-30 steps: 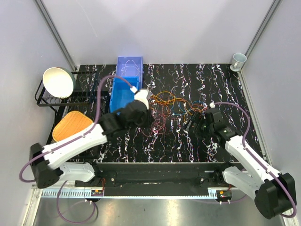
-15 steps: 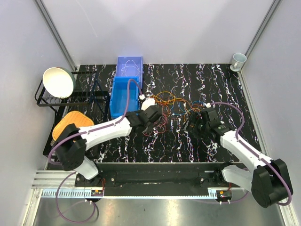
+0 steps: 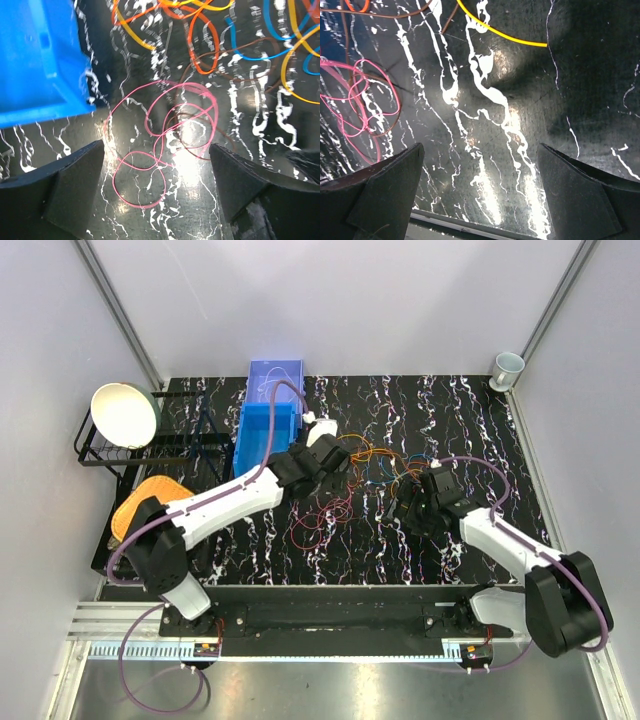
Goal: Untangle the cables
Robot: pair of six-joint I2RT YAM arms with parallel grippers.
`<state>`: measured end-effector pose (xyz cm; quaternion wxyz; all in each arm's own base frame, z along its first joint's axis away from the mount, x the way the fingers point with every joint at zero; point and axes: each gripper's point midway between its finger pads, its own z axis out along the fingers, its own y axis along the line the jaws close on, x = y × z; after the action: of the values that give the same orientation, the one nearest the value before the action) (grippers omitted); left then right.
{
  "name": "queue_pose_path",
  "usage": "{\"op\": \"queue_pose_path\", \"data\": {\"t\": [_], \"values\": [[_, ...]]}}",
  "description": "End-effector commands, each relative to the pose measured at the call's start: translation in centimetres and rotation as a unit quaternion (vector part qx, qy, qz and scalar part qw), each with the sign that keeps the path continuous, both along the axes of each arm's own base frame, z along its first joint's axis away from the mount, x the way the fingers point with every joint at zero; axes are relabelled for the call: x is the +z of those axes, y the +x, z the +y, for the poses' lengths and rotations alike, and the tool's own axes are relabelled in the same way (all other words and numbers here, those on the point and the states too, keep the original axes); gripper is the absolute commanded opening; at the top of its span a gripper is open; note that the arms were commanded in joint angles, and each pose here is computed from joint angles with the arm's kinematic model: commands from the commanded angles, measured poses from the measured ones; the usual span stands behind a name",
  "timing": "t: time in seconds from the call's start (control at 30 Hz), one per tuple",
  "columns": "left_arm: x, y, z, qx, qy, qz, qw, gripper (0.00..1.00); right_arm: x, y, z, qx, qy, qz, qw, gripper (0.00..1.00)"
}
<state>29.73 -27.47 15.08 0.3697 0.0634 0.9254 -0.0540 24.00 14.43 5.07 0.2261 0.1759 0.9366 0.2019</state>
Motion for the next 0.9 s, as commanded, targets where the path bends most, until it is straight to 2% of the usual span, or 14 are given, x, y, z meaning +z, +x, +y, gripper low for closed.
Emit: {"op": "queue_pose_path", "data": {"t": [0.0, 0.13, 0.33, 0.47, 0.7, 0.87], "values": [[1.5, 0.9, -1.1, -0.043, 0.019, -0.018, 0.999, 0.90, 1.8, 2.6, 0.8, 0.010, 0.002, -0.039, 0.999, 1.00], [-1.5, 1.6, -1.8, -0.059, 0.055, 0.004, 0.997, 0.90, 1.6, 2.7, 0.6, 0.012, -0.006, -0.041, 0.999, 1.00], [-4.5, 3.5, -3.0, -0.062, 0.076, 0.021, 0.995, 0.90, 0.9, 2.5, 0.5, 0.015, -0.011, -0.030, 0.999, 1.00], [-4.9, 4.5, -3.5, -0.065, 0.089, 0.014, 0.994, 0.88, 0.8, 2.4, 0.3, 0.015, -0.015, -0.033, 0.999, 1.00], [-6.3, 5.9, -2.1, -0.084, 0.149, -0.008, 0.985, 0.92, 0.4, 2.3, 0.0, 0.018, -0.024, -0.030, 0.999, 1.00], [-7.8, 6.7, -2.7, -0.098, 0.131, -0.009, 0.986, 0.91, 0.1, 2.5, 0.4, 0.021, -0.019, -0.024, 0.999, 1.00]]}}
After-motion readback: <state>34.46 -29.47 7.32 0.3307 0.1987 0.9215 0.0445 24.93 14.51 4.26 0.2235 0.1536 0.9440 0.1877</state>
